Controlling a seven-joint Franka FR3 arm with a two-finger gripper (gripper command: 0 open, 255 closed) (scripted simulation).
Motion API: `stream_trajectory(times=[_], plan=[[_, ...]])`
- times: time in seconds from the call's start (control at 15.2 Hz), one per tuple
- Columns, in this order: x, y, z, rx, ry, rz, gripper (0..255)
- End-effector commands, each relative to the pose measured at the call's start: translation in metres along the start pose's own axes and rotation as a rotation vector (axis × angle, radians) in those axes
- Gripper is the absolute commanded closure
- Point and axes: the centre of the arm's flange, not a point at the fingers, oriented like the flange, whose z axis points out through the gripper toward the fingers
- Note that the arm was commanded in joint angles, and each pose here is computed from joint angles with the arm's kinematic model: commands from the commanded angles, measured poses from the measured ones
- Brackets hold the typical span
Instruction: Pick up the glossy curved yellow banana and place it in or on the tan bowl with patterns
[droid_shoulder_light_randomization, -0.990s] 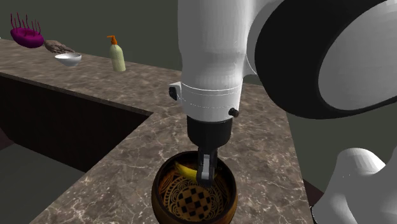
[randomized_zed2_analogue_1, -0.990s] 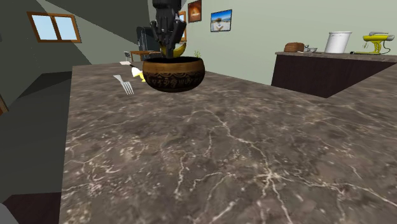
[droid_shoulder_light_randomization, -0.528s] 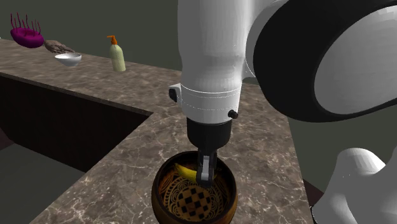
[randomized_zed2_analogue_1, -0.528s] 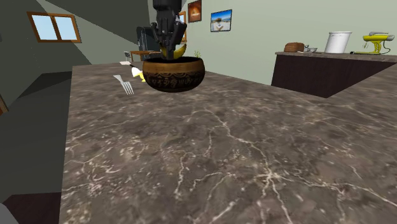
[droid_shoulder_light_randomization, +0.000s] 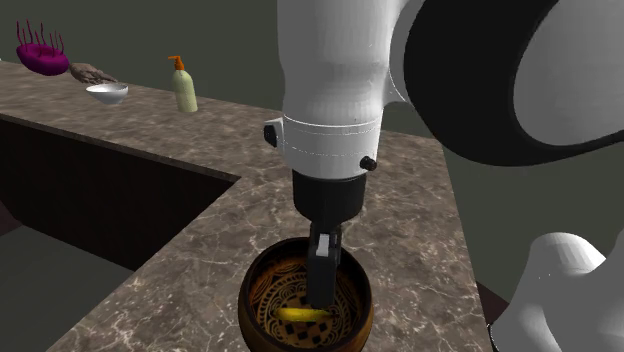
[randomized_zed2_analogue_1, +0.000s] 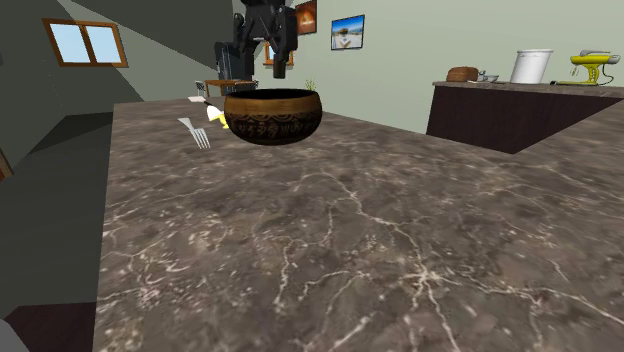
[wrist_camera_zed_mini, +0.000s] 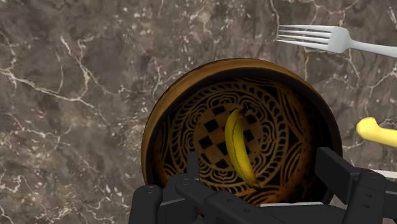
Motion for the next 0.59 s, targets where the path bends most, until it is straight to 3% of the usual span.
stream_trajectory(times=[0.0,0.53], plan=[[0.0,0.001,-0.023,0.0,-0.001,0.0,0],[0.0,0.001,-0.034,0.0,-0.001,0.0,0]])
